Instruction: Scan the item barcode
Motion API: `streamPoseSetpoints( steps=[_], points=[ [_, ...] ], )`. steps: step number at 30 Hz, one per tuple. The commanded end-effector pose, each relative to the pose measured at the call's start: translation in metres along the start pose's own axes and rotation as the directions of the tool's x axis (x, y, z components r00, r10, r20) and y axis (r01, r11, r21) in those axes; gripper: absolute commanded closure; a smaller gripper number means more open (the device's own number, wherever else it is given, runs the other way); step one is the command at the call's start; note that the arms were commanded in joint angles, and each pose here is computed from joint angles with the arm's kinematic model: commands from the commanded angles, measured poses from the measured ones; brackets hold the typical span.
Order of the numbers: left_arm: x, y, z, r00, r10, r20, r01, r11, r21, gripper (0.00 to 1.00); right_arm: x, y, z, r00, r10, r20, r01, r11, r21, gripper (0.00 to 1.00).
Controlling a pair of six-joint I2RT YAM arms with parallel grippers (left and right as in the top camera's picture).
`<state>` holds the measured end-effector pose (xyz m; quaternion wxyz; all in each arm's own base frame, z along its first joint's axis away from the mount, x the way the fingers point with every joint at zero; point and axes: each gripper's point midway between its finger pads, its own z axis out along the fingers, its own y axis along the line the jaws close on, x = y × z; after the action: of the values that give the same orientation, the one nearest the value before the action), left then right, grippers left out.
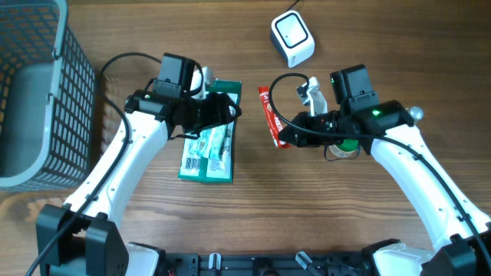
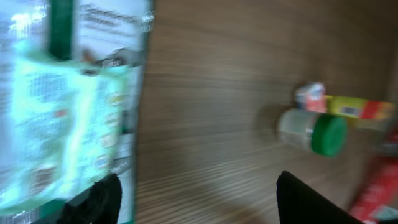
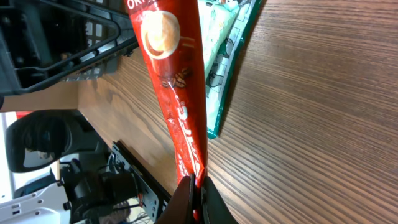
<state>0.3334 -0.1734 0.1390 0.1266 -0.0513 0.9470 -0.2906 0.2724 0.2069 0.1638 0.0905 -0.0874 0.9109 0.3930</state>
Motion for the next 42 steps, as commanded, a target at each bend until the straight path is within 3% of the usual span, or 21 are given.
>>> streamPoseSetpoints(
  steps=[1, 5, 12, 25, 36, 42],
  points=[
    [0.002, -0.046, -0.007, 0.998, 0.056, -0.034, -0.047, 0.971, 0.234, 0.34, -0.002, 0.01, -0.002, 1.0, -0.014, 0.004, 0.014, 0.999, -0.036, 0.96],
    [0.007, -0.075, -0.017, 0.992, 0.111, -0.059, -0.079, 0.914, 0.398, 0.35, -0.003, 0.013, -0.002, 1.0, -0.023, 0.009, 0.024, 0.998, -0.052, 0.96],
    [0.01, -0.097, -0.029, 0.983, 0.171, -0.061, -0.115, 0.846, 0.52, 0.35, -0.008, 0.03, -0.004, 0.998, -0.062, 0.024, 0.065, 0.987, -0.145, 0.96],
    [0.003, -0.103, -0.031, 0.981, 0.195, -0.013, -0.158, 0.831, 0.534, 0.5, -0.006, 0.054, 0.004, 0.996, -0.084, 0.014, 0.085, 0.975, -0.207, 0.96],
    [-0.008, -0.104, -0.031, 0.977, 0.21, 0.046, -0.203, 0.829, 0.52, 0.55, -0.007, 0.07, 0.011, 0.996, -0.084, 0.015, 0.085, 0.968, -0.236, 0.96],
    [-0.01, -0.104, -0.031, 0.976, 0.209, 0.055, -0.206, 0.831, 0.517, 0.65, -0.009, 0.083, 0.015, 0.995, -0.091, 0.026, 0.095, 0.961, -0.261, 0.96]
  ],
)
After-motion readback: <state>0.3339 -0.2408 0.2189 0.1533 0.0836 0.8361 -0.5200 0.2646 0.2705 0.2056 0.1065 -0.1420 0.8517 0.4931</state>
